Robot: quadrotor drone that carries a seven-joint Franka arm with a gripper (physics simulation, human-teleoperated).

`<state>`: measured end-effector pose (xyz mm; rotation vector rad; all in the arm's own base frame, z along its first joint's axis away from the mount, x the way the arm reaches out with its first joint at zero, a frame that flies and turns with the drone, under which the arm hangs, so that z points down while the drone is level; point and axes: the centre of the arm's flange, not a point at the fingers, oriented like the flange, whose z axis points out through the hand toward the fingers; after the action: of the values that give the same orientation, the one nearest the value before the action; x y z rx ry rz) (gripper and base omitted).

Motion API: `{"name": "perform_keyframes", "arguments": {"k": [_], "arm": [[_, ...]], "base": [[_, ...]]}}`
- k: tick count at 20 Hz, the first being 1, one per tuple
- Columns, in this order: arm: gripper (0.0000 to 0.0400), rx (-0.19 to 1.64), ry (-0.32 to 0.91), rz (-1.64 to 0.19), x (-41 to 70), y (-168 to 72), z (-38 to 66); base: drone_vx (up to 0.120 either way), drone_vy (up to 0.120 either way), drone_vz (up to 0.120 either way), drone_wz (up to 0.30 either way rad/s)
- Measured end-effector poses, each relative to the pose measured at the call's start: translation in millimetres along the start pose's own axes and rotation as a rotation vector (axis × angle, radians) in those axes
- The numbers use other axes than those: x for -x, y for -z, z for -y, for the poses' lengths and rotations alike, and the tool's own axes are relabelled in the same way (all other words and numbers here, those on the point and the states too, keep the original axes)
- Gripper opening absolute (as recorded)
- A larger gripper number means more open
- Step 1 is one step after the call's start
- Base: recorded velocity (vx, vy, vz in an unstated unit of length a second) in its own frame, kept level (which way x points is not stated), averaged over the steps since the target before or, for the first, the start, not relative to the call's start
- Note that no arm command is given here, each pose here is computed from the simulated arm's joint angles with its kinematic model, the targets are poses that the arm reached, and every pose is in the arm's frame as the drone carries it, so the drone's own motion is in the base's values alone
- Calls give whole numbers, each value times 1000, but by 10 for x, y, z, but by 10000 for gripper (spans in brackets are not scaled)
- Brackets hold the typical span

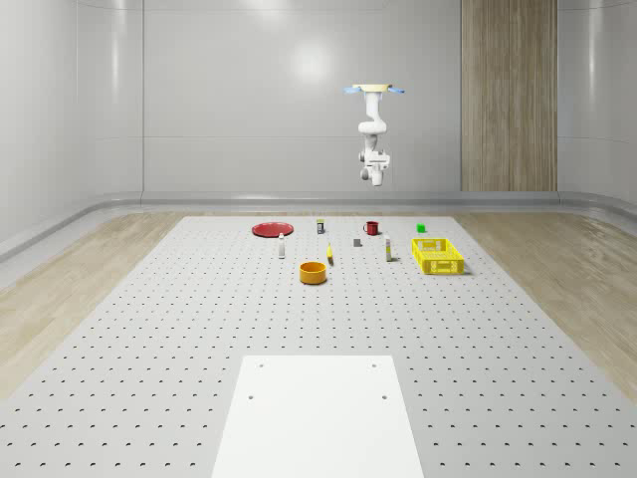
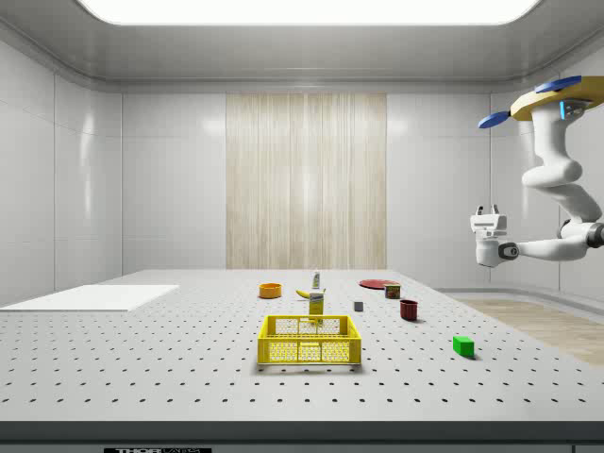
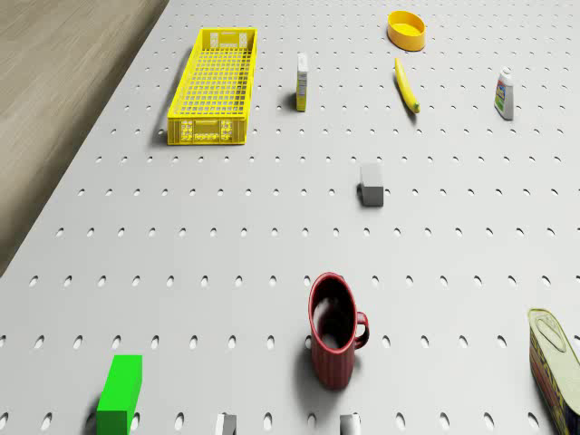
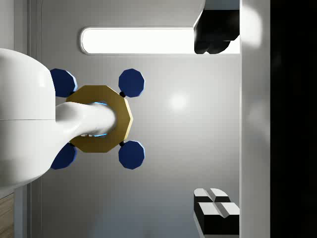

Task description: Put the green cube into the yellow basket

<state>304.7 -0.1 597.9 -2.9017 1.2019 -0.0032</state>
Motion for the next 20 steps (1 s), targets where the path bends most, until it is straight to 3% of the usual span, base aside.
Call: {"name": "perform_keyframes", "arguments": {"k": [7, 13, 20], "arm": [[400, -4, 0, -4, 22, 496, -23], [400, -7, 0, -7, 7, 781, -7], [400, -11, 0, -11, 2, 902, -1]], "base": [[0, 11, 0, 0], [93, 120, 0, 0], [69, 120, 0, 0]]}}
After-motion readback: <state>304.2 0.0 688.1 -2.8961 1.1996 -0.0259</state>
